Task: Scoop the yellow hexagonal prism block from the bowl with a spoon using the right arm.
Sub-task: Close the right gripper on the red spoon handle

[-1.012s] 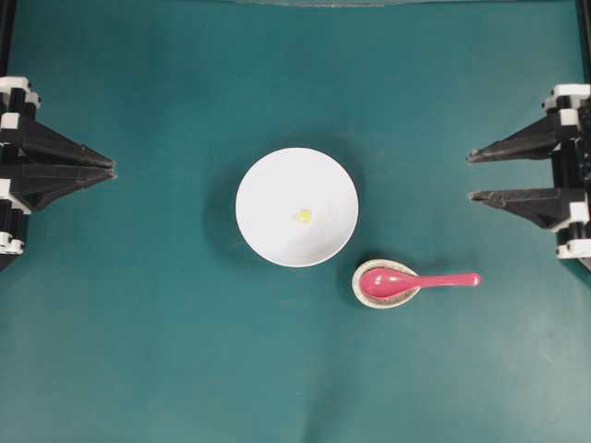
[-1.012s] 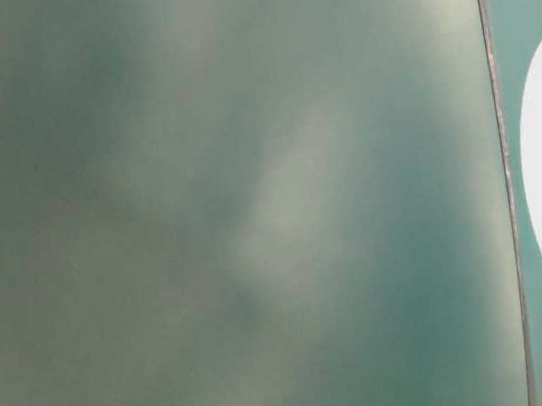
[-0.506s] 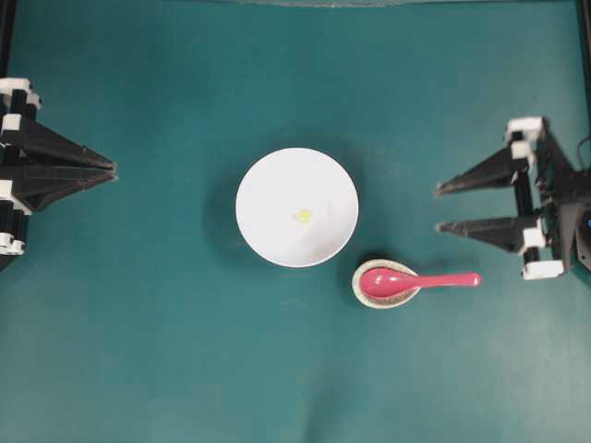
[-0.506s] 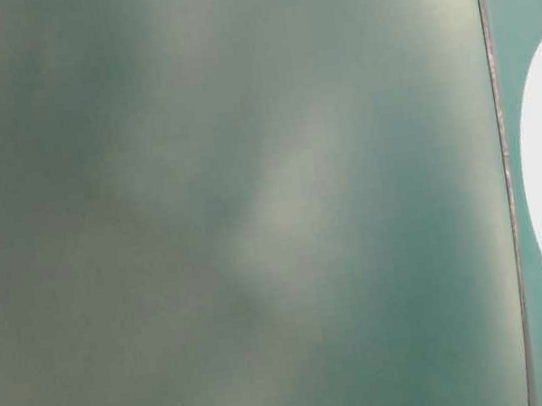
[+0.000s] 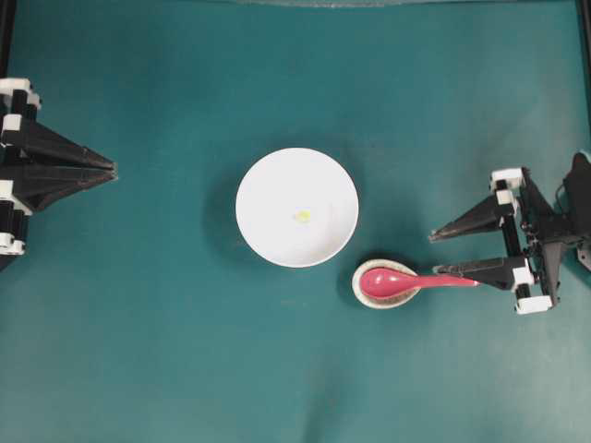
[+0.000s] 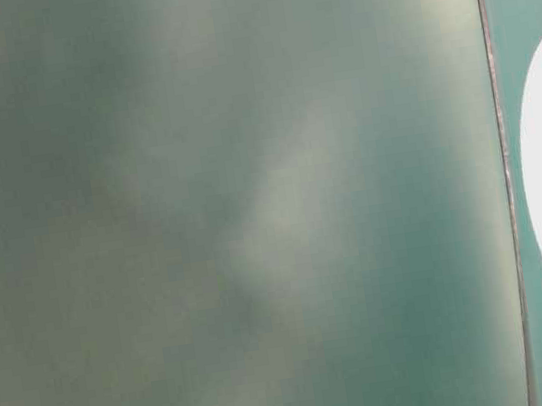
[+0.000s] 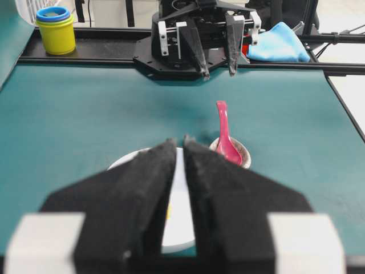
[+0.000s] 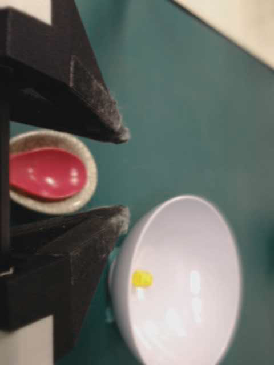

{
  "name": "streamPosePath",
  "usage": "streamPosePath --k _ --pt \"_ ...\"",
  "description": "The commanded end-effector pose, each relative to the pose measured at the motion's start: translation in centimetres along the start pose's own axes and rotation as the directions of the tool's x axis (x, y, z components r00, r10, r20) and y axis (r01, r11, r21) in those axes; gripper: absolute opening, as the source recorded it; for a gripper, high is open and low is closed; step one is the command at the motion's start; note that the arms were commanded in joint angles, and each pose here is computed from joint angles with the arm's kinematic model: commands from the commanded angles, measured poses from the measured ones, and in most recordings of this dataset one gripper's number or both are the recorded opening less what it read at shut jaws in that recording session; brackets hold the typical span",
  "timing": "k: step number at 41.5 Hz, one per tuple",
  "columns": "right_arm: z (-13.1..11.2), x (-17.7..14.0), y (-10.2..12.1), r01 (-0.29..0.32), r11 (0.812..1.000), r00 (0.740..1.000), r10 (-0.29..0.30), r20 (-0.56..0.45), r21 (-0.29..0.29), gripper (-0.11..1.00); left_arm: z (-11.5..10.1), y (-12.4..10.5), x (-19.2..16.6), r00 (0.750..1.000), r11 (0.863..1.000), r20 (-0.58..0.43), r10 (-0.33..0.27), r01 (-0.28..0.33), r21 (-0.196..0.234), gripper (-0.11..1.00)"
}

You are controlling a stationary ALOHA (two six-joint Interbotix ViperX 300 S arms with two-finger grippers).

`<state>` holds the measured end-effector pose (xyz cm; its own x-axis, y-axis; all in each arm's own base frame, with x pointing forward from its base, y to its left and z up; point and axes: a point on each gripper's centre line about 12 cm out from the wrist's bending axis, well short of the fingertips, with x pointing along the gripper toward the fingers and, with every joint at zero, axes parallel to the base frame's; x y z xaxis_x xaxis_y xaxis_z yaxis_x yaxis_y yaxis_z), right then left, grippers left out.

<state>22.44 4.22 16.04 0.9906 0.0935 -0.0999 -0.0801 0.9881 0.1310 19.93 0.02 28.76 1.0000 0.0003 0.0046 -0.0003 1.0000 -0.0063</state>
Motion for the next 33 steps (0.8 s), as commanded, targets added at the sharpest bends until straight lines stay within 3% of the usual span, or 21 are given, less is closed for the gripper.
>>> streamPosePath --k 1,15,33 --pt "-0.3 0.1 0.4 -0.005 1.0 1.0 0.005 0.031 0.003 0.54 0.8 0.0 0.4 1.0 1.0 0.02 -0.001 0.001 0.001 0.13" --pt "-4.2 0.6 0.8 0.017 0.999 0.997 -0.014 -0.072 0.041 0.54 0.8 0.0 0.4 1.0 1.0 0.021 -0.001 0.001 0.0 0.13" --pt "-6.3 0.7 1.4 -0.007 1.0 0.995 0.008 -0.101 0.003 0.53 0.8 0.0 0.4 1.0 1.0 0.021 -0.001 0.001 0.0 0.13"
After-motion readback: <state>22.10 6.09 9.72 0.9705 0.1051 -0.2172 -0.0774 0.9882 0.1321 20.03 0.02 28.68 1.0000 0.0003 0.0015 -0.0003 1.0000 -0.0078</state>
